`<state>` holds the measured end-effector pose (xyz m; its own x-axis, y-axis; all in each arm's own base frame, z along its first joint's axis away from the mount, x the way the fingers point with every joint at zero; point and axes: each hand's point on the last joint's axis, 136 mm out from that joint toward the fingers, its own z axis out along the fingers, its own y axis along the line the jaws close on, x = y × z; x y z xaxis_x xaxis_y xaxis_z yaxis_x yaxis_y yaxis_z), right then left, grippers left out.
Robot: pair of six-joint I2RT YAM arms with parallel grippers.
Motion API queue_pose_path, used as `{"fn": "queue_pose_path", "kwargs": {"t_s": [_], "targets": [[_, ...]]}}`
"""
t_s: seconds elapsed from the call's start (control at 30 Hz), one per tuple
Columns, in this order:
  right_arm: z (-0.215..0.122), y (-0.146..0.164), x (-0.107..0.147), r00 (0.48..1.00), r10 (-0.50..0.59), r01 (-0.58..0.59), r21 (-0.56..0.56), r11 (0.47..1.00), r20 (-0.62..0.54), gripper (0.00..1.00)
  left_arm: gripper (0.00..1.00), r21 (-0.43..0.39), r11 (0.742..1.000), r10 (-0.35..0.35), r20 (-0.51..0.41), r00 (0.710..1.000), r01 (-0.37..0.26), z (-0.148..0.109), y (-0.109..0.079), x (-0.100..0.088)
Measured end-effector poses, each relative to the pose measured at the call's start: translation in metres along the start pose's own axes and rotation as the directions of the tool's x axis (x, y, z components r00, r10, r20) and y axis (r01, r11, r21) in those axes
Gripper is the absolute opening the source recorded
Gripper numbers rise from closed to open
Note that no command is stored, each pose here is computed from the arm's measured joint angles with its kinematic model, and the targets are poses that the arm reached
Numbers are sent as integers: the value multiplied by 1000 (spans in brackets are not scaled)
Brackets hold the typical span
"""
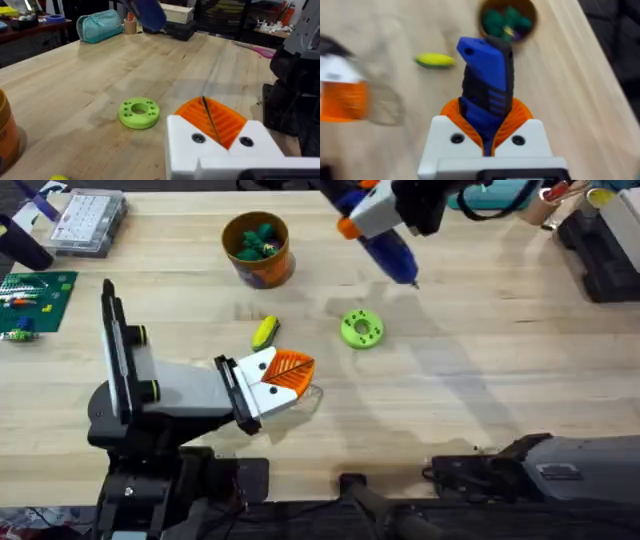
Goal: Pick up the gripper from the table and insert it into the empty holder that is missing its gripper. Then pick up a screw, insert it into the mounting hole, and use the screwdriver to tighten it. Finally, clean up the table by picking up the vegetable and placing it into the bucket.
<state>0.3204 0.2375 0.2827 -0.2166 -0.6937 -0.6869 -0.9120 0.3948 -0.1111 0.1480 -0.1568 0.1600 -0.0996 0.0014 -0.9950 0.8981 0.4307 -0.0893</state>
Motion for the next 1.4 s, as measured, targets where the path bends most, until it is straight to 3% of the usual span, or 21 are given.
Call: {"fn": "queue_pose_path", "kwargs": {"t_s": [0.2, 0.37, 0.5, 0.63, 0.8, 0.93, 1.07, 1.4], "targets": [[15, -58, 57, 970, 40, 8, 194, 981, -241, 49, 17, 0, 1000, 0, 0, 1000, 0, 0, 0, 0], [8, -93, 115, 879, 79, 69, 289, 955, -470, 49, 17, 0, 1000, 0, 0, 1000, 0, 0, 0, 0], [4, -111, 138, 832, 83, 124, 329, 936, -549, 49, 17, 0, 1000, 0, 0, 1000, 0, 0, 0, 0], [14, -115, 164, 794, 36, 196, 311, 930, -607, 49, 17, 0, 1000, 0, 0, 1000, 0, 0, 0, 0], [38, -106, 234, 691, -59, 286, 197, 938, -721, 48, 18, 0, 1000, 0, 0, 1000, 0, 0, 0, 0], [46, -106, 278, 652, -75, 302, 167, 939, -755, 48, 17, 0, 1000, 0, 0, 1000, 0, 0, 0, 0], [41, -108, 299, 635, -83, 297, 144, 944, -768, 48, 17, 0, 1000, 0, 0, 1000, 0, 0, 0, 0], [37, -115, 316, 638, -78, 274, 131, 953, -766, 46, 17, 0, 1000, 0, 0, 1000, 0, 0, 0, 0]]}}
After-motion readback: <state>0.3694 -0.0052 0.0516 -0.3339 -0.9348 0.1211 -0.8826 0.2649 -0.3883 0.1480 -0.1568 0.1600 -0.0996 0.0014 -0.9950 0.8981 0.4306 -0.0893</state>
